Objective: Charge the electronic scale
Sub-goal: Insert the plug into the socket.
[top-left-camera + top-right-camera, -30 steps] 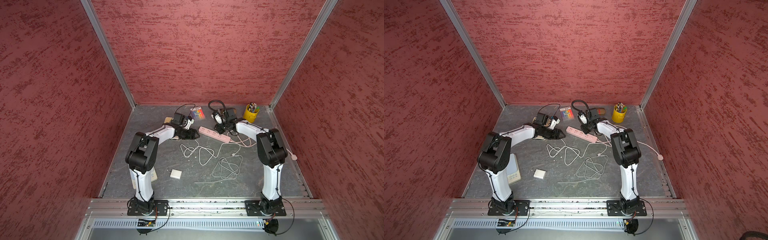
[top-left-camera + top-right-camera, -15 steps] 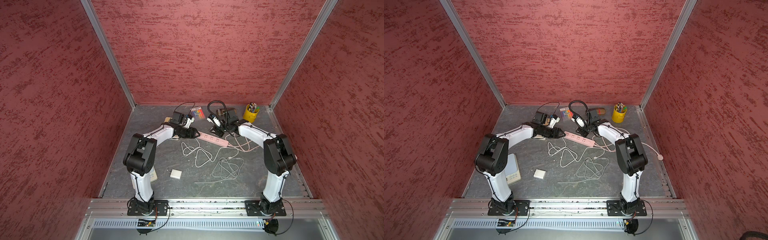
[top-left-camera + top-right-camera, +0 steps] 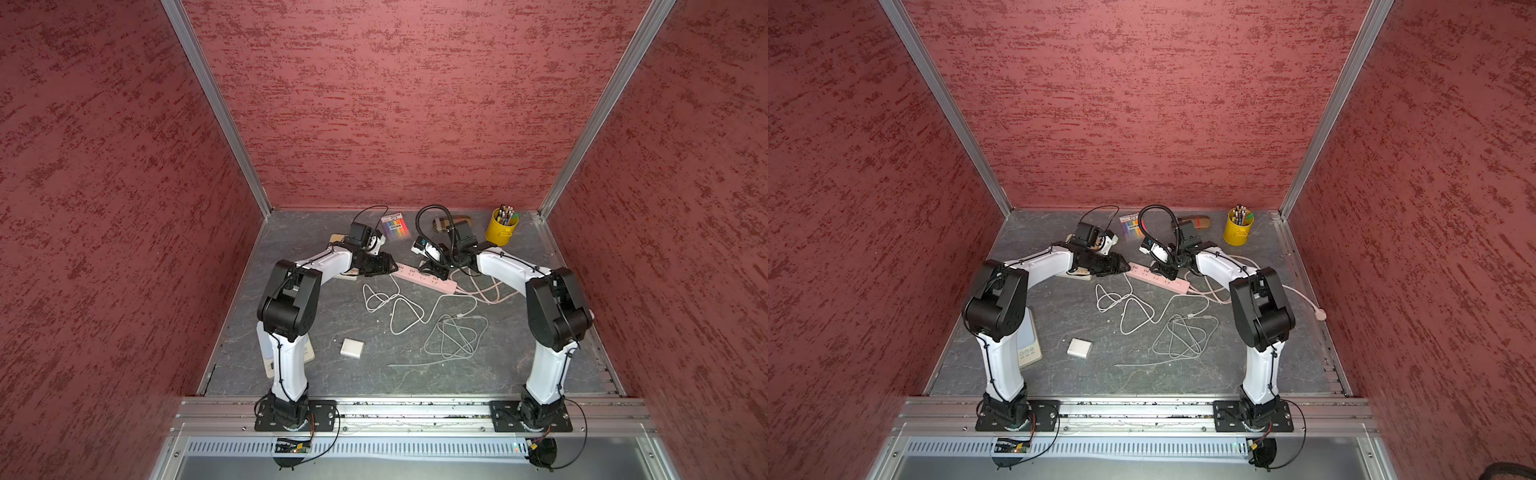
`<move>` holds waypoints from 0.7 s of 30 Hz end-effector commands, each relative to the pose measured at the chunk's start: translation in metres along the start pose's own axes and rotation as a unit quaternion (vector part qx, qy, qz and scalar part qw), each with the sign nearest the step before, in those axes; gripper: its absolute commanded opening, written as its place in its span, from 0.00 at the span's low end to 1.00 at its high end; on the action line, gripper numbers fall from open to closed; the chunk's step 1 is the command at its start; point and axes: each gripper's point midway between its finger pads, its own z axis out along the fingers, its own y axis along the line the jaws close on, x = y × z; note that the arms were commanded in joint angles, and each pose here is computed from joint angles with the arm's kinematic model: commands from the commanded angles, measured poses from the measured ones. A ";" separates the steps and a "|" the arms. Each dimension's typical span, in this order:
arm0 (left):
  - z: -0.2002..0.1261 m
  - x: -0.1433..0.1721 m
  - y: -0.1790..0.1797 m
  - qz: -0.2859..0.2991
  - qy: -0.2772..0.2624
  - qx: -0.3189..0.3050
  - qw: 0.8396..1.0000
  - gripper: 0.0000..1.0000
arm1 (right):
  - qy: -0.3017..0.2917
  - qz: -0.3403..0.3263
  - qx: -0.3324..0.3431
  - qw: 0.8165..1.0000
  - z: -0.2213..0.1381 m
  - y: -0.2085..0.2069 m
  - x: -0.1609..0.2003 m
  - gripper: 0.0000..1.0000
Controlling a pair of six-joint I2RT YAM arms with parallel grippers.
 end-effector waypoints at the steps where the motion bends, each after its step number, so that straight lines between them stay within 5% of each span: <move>1: 0.004 -0.004 0.006 -0.004 0.002 -0.012 1.000 0.63 | -0.034 -0.003 -0.015 0.999 0.007 -0.005 -0.020 0.00; 21: 0.018 -0.007 0.022 -0.013 0.014 -0.018 1.000 0.62 | -0.004 0.044 -0.061 0.997 0.051 -0.010 -0.015 0.00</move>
